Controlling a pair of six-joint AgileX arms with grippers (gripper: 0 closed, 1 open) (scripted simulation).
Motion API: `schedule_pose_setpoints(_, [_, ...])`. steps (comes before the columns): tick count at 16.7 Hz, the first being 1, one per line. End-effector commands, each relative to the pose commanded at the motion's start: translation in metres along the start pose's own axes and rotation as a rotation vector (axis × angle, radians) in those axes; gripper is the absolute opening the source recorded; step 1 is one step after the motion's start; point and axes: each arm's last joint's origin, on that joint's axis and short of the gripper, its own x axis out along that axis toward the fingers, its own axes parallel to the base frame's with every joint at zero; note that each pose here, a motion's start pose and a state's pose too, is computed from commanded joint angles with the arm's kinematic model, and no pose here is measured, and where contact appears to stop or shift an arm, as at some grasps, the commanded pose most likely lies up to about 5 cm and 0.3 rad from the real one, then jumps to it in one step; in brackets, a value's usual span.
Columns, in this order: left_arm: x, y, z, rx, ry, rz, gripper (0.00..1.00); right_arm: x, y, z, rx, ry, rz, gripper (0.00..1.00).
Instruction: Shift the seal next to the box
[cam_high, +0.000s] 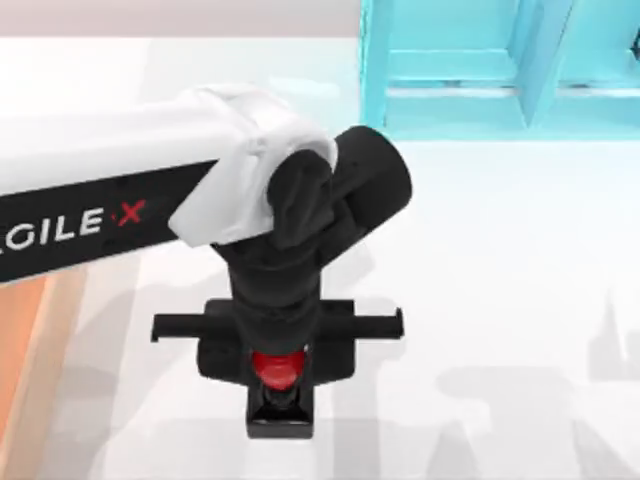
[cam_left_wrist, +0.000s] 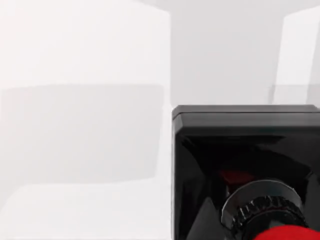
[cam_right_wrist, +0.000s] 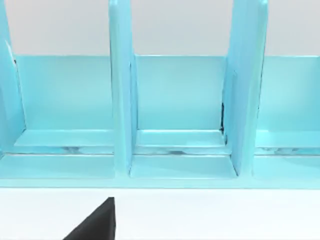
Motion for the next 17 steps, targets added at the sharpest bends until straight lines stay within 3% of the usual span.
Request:
schedule_pose_setpoints(5, [-0.031, 0.025, 0.074, -0.007, 0.0, -0.003, 0.0, 0.0, 0.0, 0.0, 0.0, 0.0, 0.0, 1.0])
schedule_pose_setpoints(10, [-0.068, 0.092, 0.147, -0.002, -0.024, -0.015, 0.0, 0.0, 0.0, 0.0, 0.0, 0.0, 0.0, 1.0])
schedule_pose_setpoints(14, [-0.086, 0.146, 0.176, 0.002, -0.038, -0.015, 0.0, 0.0, 0.0, 0.0, 0.0, 0.0, 0.0, 1.0])
schedule_pose_setpoints(17, [-0.089, 0.156, 0.18, 0.002, -0.04, -0.015, 0.0, 0.0, 0.0, 0.0, 0.0, 0.0, 0.0, 1.0])
